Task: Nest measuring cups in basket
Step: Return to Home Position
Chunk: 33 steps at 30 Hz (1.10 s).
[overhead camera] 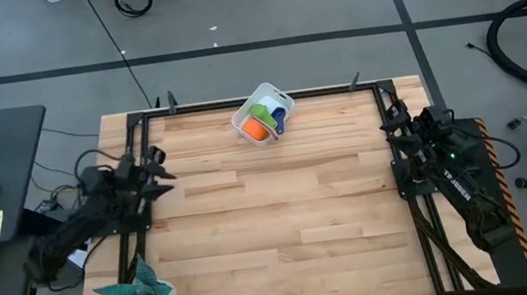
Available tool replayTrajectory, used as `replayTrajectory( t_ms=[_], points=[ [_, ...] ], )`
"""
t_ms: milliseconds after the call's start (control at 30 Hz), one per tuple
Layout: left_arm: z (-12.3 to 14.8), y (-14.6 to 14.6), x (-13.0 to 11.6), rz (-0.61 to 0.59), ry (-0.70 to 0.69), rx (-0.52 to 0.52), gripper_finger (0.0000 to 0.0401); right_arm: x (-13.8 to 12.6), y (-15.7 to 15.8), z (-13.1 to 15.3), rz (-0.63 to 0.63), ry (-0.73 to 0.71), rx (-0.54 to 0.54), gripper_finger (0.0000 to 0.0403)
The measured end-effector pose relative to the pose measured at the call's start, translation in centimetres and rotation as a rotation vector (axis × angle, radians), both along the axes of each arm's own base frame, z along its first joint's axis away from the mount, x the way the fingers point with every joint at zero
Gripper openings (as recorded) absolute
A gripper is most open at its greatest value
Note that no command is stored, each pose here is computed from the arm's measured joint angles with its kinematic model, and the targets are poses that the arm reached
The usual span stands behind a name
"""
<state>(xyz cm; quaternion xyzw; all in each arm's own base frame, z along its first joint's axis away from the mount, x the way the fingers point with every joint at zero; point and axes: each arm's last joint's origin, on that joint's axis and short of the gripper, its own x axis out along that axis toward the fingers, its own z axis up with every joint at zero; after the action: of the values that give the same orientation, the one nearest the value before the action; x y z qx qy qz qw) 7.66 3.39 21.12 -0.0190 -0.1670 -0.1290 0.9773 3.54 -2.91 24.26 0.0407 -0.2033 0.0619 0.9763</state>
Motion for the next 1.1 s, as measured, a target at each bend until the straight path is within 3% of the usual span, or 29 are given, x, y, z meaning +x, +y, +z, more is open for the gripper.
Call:
replayTrajectory(
  t_ms=[267, 1100],
  points=[
    [0.78, -0.77, -0.92, -0.004, -0.100, 0.085, 0.0114, -0.03, 0.10, 0.00, 0.000, -0.002, -0.007, 0.0165],
    [0.72, -0.73, -0.88, -0.004, -0.093, 0.078, 0.0114, -0.02, 0.06, -0.02, 0.000, 0.000, -0.001, 0.0165]
  ],
)
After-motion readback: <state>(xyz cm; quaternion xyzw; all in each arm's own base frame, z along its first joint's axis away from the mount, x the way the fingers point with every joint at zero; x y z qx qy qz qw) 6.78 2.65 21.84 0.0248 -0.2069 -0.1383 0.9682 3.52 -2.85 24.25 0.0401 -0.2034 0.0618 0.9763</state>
